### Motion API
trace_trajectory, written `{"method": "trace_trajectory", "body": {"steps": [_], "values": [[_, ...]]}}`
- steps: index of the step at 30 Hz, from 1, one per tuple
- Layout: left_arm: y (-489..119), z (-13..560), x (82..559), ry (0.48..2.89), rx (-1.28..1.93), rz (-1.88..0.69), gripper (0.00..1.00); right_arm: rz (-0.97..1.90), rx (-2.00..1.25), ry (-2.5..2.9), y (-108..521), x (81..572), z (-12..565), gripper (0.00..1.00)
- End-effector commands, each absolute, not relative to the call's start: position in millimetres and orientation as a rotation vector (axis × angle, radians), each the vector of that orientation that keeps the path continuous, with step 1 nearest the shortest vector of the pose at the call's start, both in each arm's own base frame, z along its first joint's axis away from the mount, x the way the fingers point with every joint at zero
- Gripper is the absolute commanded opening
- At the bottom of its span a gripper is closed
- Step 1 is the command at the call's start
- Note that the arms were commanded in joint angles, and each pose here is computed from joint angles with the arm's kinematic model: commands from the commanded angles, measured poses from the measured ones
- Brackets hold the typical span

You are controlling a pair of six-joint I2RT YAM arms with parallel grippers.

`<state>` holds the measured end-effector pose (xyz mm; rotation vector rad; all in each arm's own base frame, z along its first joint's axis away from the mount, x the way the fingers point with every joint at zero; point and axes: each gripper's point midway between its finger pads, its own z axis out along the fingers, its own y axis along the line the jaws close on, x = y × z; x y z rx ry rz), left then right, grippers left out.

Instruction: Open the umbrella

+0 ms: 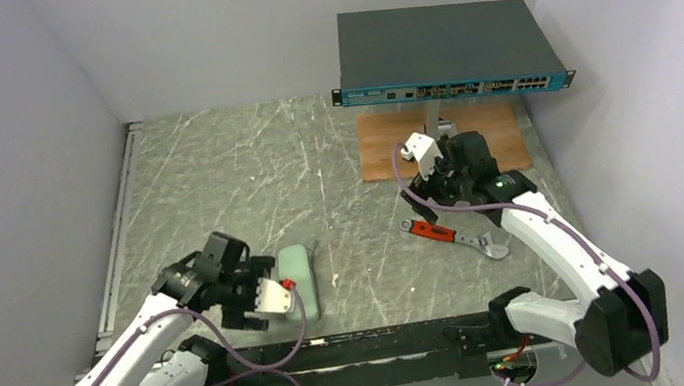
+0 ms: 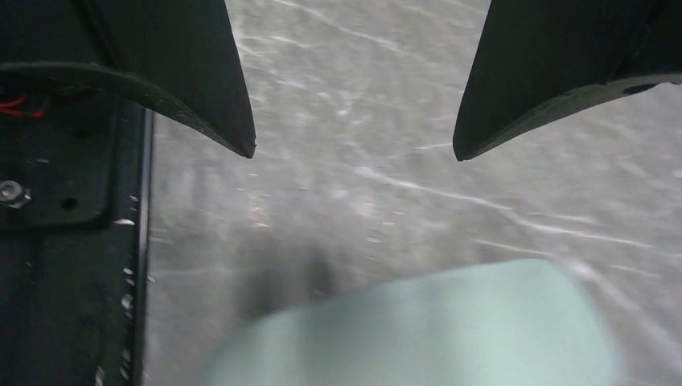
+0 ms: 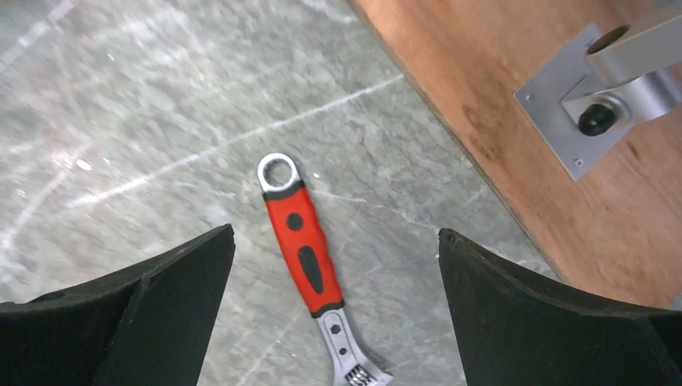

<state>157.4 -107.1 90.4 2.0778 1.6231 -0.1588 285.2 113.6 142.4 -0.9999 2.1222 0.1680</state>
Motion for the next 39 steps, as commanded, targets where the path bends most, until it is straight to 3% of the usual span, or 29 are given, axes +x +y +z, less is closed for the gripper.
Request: {"method": "trace_trajectory", "body": {"steps": [1,6,11,20,30,39], "values": [[-93,58,150,1.711,2.113,-0.135,1.00,0.300,-0.792,1.999,131,285,190,1.00],[-121,46,162,1.819,2.086,-0.228,0.96,0.283,-0.614,2.088,121,291,193,1.00],[-178,43,164,1.728,2.104,-0.287,0.93,0.162,-0.397,2.055,91,295,200,1.00],[-267,80,185,1.905,1.662,-0.492,0.95,0.218,-0.706,2.148,98,256,173,1.00],[-220,131,216,1.955,1.095,-0.596,1.00,0.286,-0.687,2.264,103,246,153,0.97],[-159,172,246,2.051,0.675,-0.524,1.00,0.488,-0.795,2.282,157,238,143,0.98]]}}
